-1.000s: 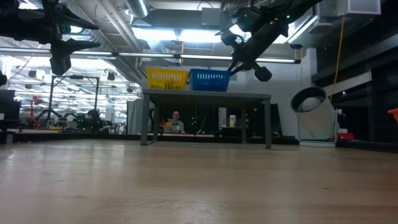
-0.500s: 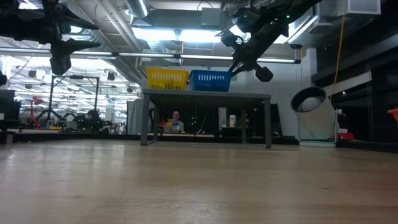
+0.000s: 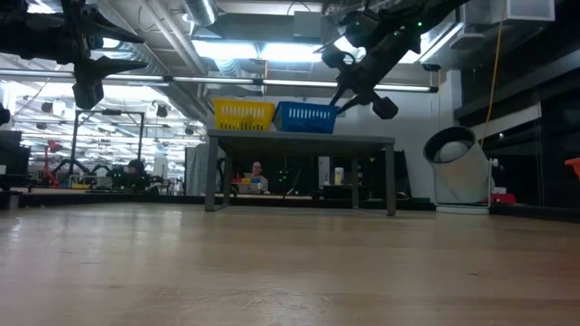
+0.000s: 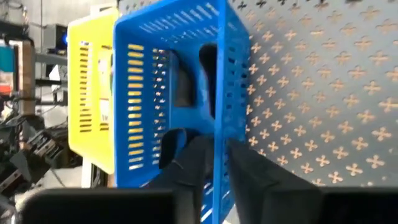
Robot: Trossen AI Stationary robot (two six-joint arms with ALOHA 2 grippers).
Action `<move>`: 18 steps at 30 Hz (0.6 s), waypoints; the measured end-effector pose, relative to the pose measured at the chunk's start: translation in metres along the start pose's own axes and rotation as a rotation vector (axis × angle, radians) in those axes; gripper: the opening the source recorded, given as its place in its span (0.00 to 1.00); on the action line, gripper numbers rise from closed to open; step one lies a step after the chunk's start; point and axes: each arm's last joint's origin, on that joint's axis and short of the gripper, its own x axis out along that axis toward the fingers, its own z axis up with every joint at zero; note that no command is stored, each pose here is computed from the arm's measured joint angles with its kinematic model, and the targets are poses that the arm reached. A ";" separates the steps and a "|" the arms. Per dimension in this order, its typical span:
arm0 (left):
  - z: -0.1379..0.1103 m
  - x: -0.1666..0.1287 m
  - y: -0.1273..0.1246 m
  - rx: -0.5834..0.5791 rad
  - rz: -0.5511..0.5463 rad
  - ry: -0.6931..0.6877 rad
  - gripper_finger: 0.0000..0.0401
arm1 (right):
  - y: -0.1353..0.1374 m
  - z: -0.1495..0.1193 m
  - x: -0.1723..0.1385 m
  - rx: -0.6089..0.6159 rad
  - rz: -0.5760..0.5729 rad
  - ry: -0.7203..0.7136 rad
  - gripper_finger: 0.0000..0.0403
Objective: Pick & Place Office Desk Supplies
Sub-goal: Put the blue bin with the rubber bands on the shelf, then put the orange bin with the spring keychains on the shelf
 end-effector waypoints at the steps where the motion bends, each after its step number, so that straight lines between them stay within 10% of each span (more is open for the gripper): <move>1: 0.000 0.000 0.000 0.000 0.000 0.000 0.39 | 0.000 0.000 0.000 0.010 -0.005 -0.008 0.19; 18: 0.000 0.000 0.000 0.000 0.001 -0.001 0.39 | 0.000 0.002 0.000 0.038 -0.025 -0.063 0.39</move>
